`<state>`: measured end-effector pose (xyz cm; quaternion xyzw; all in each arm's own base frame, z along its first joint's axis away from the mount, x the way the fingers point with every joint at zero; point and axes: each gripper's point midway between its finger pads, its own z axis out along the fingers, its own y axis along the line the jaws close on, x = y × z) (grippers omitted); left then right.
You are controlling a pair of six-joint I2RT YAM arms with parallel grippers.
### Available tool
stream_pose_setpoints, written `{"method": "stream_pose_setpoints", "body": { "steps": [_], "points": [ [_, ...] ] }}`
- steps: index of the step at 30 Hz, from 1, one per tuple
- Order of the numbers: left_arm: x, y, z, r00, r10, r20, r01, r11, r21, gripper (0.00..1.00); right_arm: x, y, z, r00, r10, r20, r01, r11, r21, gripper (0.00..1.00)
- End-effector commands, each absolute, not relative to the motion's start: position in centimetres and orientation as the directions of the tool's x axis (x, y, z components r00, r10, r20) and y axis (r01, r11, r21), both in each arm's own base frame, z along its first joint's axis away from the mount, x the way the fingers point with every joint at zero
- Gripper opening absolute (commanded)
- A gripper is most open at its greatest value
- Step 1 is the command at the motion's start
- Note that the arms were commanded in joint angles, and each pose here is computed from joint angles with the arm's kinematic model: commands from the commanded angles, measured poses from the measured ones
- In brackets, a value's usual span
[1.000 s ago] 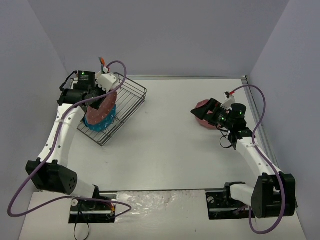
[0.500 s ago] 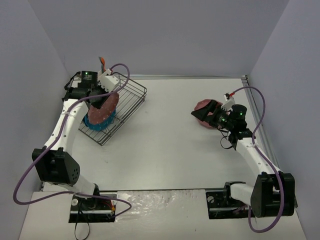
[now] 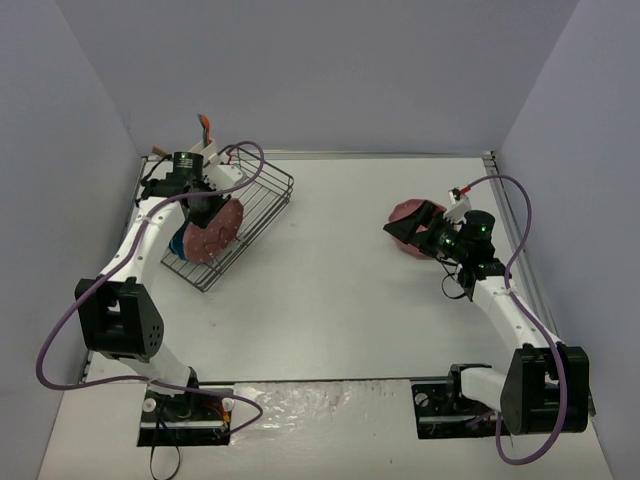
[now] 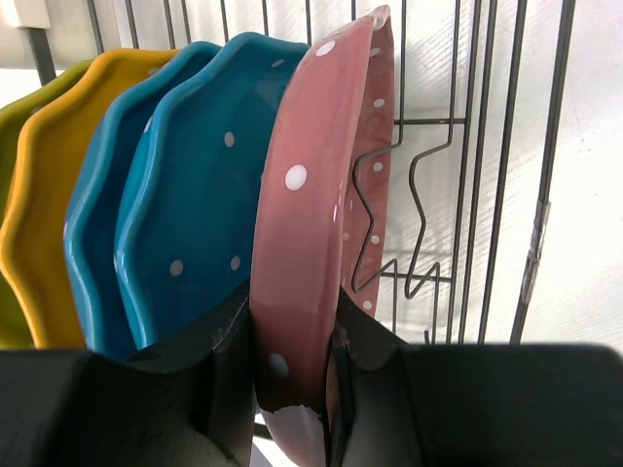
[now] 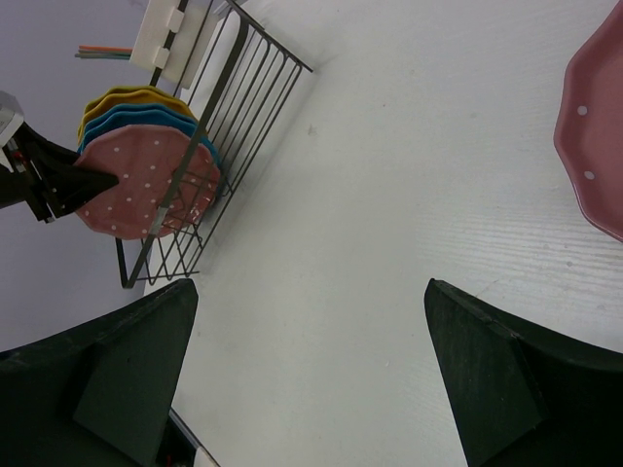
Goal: Load the plates into the dish rack
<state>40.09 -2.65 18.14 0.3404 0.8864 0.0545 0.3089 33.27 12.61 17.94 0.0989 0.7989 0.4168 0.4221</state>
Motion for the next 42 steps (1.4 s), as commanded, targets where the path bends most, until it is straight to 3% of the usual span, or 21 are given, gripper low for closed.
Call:
{"method": "stream_pose_setpoints", "body": {
  "steps": [1,5,12,18,22,31,33,37,42],
  "points": [
    [43.4,-1.5,22.8,-0.472,0.634,-0.613,0.463,0.77,0.439,0.16,34.0,12.1,19.1,-0.576,0.501,-0.647,-0.234,0.657,0.717,1.0],
    [43.4,-1.0,22.1,-0.484,0.627,-0.61,0.446,0.777,0.445,0.35,34.1,11.8,18.7,-0.574,0.504,-0.645,-0.213,0.669,0.712,1.0],
    [43.3,-0.6,21.8,-0.49,0.622,-0.61,0.421,0.782,0.459,0.49,34.1,11.5,18.2,-0.574,0.506,-0.644,-0.193,0.681,0.706,1.0],
    [42.7,-1.6,25.3,-0.433,0.553,-0.712,0.369,0.829,0.42,0.61,34.6,9.8,18.0,-0.541,0.501,-0.676,-0.123,0.748,0.653,1.0],
    [41.9,-2.2,28.6,-0.386,0.461,-0.799,0.295,0.882,0.367,0.7,35.2,7.5,16.9,-0.507,0.534,-0.676,0.014,0.79,0.613,1.0],
    [38.3,-2.4,32.9,-0.314,0.27,-0.91,0.165,0.96,0.228,0.78,36.2,0.0,12.8,-0.418,0.594,-0.687,0.411,0.798,0.44,0.99],
    [37.7,-1.9,32.8,-0.308,0.23,-0.923,0.12,0.972,0.203,0.81,36.4,-1.2,11.9,-0.402,0.604,-0.688,0.472,0.78,0.41,0.98],
    [35.7,0.9,31.8,-0.285,0.142,-0.948,-0.078,0.982,0.17,0.97,37.5,-3.0,9.9,-0.39,0.642,-0.66,0.564,0.733,0.38,0.97],
    [34.0,2.0,30.3,-0.252,0.053,-0.966,-0.171,0.98,0.099,0.97,38.9,-3.8,7.5,-0.396,0.669,-0.629,0.628,0.697,0.346,0.94]
  ]
}}
